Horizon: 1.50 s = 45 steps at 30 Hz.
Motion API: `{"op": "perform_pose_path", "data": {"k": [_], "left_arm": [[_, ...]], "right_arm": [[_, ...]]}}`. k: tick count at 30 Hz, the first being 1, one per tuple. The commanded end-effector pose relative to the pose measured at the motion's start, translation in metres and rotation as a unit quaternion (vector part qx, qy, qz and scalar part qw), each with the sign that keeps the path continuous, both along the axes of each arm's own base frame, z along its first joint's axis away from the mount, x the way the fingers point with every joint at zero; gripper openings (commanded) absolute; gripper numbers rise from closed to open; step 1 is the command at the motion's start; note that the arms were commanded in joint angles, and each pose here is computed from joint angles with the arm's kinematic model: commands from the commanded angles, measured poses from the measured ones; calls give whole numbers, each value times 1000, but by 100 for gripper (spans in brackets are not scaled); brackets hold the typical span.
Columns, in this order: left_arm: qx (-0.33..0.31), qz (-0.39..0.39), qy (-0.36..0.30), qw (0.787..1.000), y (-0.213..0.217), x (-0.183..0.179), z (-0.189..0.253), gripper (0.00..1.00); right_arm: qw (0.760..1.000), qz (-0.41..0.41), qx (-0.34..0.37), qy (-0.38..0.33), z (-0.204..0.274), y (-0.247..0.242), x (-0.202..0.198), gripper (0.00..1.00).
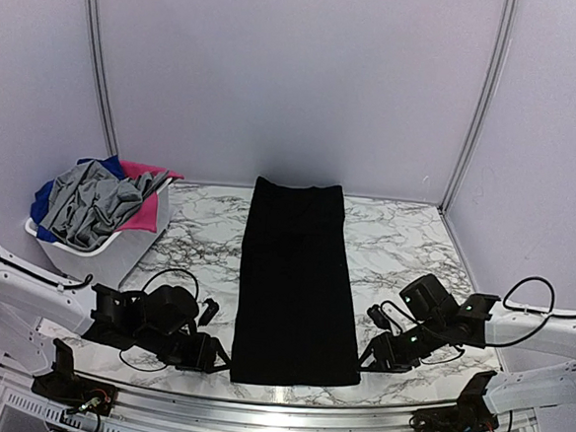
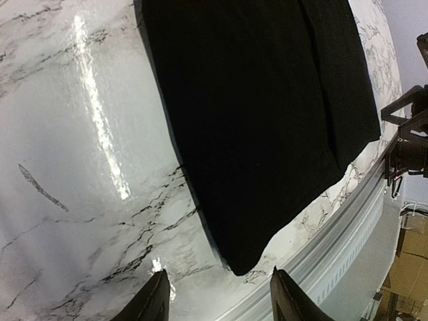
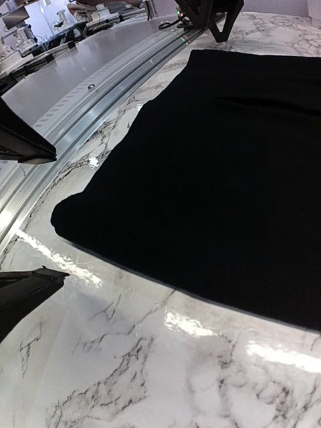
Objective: Fold and stack the mixed laundry pile
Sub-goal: Pick up the rectangle-folded T-shirt from the center of the board.
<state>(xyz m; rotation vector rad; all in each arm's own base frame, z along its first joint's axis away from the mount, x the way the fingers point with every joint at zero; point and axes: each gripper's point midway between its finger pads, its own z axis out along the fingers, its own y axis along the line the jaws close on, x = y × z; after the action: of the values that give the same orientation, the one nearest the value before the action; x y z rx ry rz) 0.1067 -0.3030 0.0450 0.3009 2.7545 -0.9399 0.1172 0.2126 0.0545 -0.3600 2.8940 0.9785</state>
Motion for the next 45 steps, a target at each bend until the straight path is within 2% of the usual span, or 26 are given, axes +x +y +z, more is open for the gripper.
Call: {"op": "perform_pose_path", "data": {"k": [1, 14, 20, 24, 28, 29, 33, 38, 45], "left_arm": [[-38, 18, 21, 999, -18, -1, -2, 54], [-19, -6, 42, 999, -27, -10, -23, 41], [-11, -19, 46, 999, -32, -13, -29, 36], [-10, -27, 47, 998, -36, -14, -30, 27], [-15, -33, 45, 998, -35, -19, -26, 14], [-16, -37, 45, 998, -35, -21, -24, 11], [-23, -59, 44, 997, -36, -37, -16, 0], [-27, -84, 55, 995, -36, -62, -7, 0], [-49, -85, 14, 995, -41, -49, 33, 0]], "right_arm": [[999, -23, 32, 8, -1, 10, 2, 47], [999, -14, 25, 25, -26, 16, 0, 40], [999, -13, 25, 34, -31, 16, -4, 33], [999, -7, 34, 37, -30, 21, -8, 24], [999, 14, 37, 34, -27, 28, -16, 2], [999, 20, 37, 35, -26, 30, -20, 0], [998, 42, 34, 42, -23, 37, -40, 0], [996, 53, 42, 51, -10, 44, -64, 0], [997, 39, 66, -25, 43, 54, -40, 0]]}}
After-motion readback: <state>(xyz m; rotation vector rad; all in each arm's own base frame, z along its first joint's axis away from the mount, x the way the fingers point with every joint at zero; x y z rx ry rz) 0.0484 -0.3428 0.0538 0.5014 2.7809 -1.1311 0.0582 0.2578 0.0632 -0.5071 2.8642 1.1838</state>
